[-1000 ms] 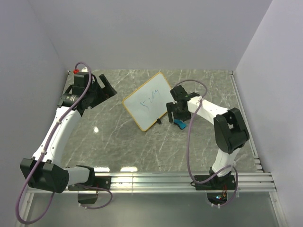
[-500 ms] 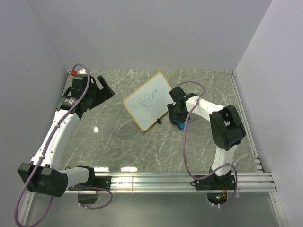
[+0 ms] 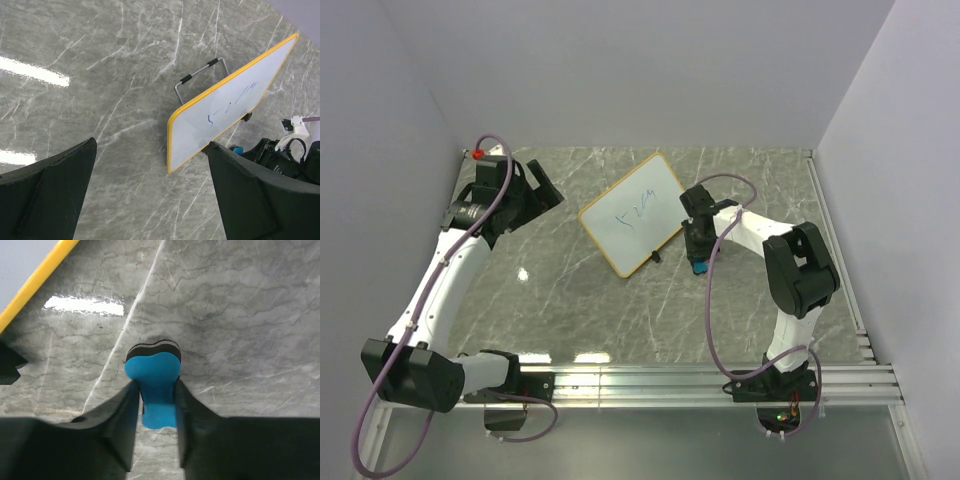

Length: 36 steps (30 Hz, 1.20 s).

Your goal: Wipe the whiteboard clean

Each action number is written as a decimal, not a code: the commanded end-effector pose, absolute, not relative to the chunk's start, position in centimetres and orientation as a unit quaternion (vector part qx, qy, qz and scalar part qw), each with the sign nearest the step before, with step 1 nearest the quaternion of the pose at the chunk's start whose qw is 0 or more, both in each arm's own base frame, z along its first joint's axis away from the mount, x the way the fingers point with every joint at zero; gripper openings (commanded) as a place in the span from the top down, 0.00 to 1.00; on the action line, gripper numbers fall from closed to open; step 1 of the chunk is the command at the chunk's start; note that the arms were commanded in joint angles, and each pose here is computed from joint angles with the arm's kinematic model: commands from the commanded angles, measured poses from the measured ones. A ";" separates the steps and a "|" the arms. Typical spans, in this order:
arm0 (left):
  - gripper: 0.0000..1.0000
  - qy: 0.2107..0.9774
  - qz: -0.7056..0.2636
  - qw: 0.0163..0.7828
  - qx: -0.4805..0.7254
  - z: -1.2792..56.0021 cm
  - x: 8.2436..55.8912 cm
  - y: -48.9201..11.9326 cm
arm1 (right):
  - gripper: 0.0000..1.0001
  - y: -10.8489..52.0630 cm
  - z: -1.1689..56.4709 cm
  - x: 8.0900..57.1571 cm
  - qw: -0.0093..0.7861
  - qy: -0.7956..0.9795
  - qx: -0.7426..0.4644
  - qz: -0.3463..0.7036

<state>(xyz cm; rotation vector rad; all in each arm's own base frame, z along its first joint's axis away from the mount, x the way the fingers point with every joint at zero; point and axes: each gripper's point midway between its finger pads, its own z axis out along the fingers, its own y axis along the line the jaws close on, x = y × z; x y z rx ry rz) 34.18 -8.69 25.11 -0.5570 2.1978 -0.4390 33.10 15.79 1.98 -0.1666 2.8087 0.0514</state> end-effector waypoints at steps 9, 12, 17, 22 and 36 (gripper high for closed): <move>0.01 0.854 -0.182 0.455 -0.172 28.3 38.3 -9.6 | 1.00 15.3 1.5 32.0 0.139 0.989 -0.046 0.007; 0.01 0.854 -0.177 0.461 -0.162 28.4 40.2 -9.8 | 1.00 16.3 4.8 33.5 0.171 0.984 -0.041 0.031; 0.01 0.862 -0.205 0.446 -0.126 26.8 43.5 -12.0 | 1.00 19.8 13.2 37.2 0.246 0.963 -0.031 0.107; 0.01 0.878 -0.250 0.399 -0.087 23.3 46.0 -14.8 | 1.00 23.5 21.7 40.5 0.323 0.924 -0.028 0.204; 0.01 0.867 -0.389 0.309 0.035 20.0 46.3 -23.0 | 1.00 29.1 24.1 45.0 0.340 0.903 -0.028 0.263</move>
